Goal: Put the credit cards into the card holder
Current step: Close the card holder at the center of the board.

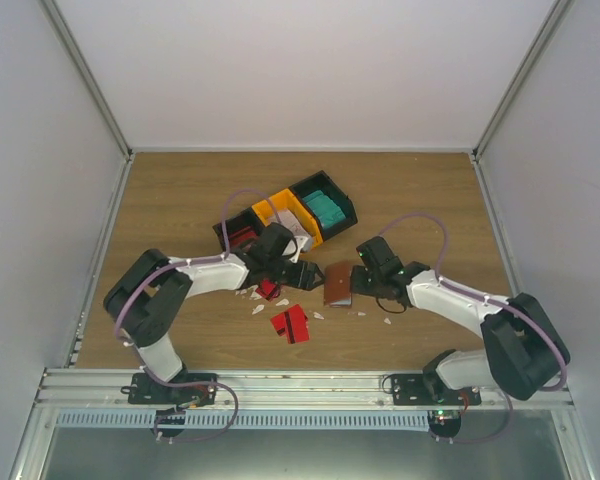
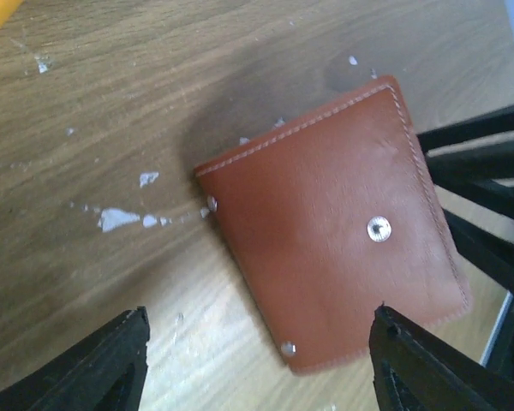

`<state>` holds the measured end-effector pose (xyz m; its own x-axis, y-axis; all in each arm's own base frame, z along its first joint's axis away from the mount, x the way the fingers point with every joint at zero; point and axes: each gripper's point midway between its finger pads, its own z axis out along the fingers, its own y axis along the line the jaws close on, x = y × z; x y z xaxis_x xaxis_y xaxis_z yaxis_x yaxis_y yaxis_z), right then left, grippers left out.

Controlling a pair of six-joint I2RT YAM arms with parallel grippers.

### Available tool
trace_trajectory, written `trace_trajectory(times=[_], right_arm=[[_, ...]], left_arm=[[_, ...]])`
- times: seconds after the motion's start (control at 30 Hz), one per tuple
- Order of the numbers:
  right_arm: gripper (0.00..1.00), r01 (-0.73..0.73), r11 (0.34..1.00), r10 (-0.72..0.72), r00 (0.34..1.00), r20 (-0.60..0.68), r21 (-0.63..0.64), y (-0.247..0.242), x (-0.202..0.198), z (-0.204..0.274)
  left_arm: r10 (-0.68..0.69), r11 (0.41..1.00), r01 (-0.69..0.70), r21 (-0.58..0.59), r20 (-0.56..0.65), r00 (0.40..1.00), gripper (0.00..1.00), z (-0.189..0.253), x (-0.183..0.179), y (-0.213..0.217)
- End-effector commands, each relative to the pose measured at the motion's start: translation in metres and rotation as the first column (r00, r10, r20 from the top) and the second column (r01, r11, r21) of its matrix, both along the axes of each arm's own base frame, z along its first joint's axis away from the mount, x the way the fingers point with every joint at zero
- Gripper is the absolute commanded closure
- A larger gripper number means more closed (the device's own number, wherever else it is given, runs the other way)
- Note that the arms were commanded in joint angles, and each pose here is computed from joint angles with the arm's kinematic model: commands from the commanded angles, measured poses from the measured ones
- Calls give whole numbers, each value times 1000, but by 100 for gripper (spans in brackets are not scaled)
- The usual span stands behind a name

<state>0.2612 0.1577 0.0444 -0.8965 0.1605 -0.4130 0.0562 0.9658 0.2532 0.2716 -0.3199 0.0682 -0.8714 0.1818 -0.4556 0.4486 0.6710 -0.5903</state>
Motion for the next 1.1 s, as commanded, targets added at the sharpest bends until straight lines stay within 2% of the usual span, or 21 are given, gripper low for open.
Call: trace_trajectory(times=[0.0,0.33,0.5,0.83,1.07], right_arm=[[55,-70,997,68,997,43,40,16,12,5],[70,-95,995,95,995,-13,18,16,6,-15],[72,-141,989,142,990,-23,43,24,3,-21],[62,-219,965,221,975,-1,141,45,1,-17],[56,-275,933,289,957,-24,233,62,-8,-19]], left_arm=[[-25,1000,25,7,40,999,31,-2,15,-19],[-82,996,84,33,-36,996,49,-26,8,-32],[-85,994,89,68,-69,994,59,-41,7,-33],[-79,990,89,109,-98,992,64,-58,1,-30],[-63,987,80,139,-119,991,72,-71,-7,-26]])
